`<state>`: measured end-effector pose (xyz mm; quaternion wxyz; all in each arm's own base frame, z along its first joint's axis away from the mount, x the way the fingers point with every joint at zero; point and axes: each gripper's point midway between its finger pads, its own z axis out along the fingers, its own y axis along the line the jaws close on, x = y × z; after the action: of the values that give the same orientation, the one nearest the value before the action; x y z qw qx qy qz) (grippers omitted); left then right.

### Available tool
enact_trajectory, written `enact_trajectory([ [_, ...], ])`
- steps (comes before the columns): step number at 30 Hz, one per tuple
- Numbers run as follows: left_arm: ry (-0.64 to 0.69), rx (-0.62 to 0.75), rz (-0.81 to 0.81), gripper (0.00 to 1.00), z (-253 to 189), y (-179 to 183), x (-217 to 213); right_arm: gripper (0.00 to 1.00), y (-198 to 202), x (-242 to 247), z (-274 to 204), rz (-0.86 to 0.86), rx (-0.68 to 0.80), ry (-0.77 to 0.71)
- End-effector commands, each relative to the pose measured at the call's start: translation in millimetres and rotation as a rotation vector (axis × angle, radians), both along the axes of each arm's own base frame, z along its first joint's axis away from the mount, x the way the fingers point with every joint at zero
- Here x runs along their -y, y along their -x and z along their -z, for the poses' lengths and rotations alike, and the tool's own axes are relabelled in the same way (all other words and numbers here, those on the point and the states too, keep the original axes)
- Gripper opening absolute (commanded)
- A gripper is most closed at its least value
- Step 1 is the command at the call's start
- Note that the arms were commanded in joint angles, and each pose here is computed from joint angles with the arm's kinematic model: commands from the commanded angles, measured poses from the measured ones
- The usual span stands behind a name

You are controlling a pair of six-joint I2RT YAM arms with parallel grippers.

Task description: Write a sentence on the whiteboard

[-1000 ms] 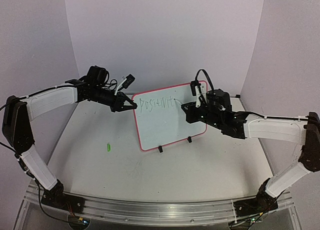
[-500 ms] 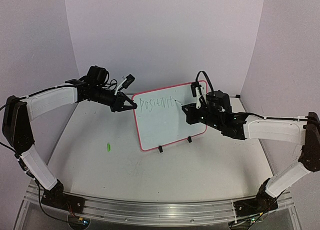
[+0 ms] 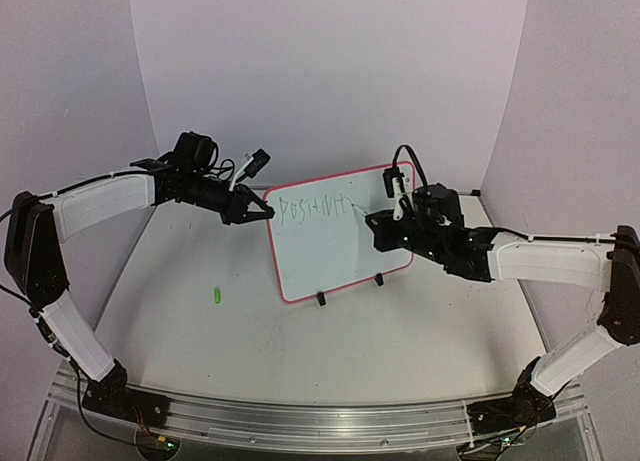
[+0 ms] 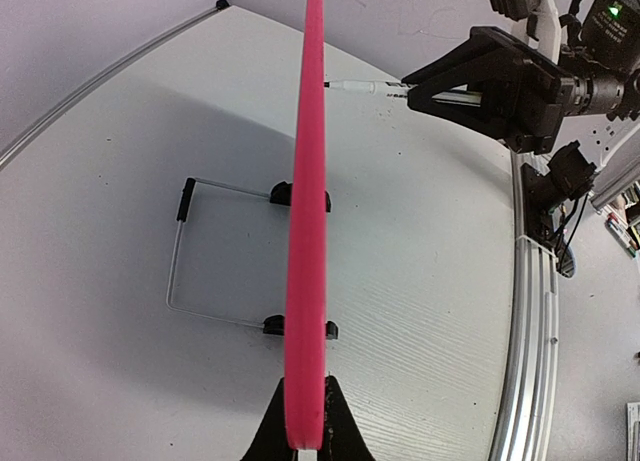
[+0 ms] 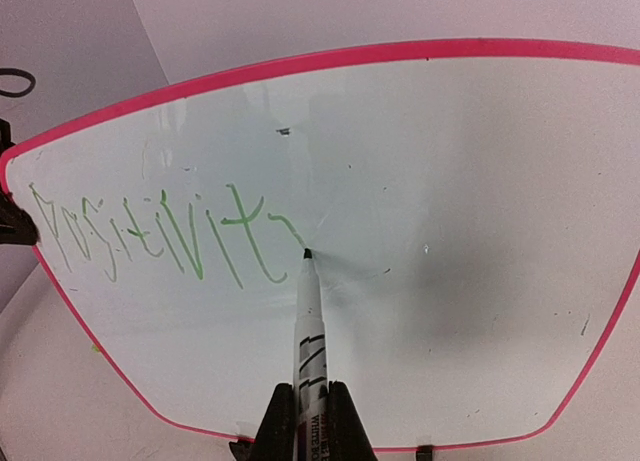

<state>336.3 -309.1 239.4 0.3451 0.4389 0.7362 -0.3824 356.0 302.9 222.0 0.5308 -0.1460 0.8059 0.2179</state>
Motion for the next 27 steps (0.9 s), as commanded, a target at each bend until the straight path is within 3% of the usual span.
enact_trajectory([
  [1,-0.053,0.000,0.005,0.00,6,8,0,0.00,6,10,-13,0.014,0.029,-0.026],
  [12,-0.053,0.000,0.007,0.00,6,8,0,0.00,1,10,-41,0.019,0.133,-0.046],
  [27,-0.056,-0.001,0.005,0.00,7,8,0,0.00,-12,3,-32,0.042,0.129,-0.007],
])
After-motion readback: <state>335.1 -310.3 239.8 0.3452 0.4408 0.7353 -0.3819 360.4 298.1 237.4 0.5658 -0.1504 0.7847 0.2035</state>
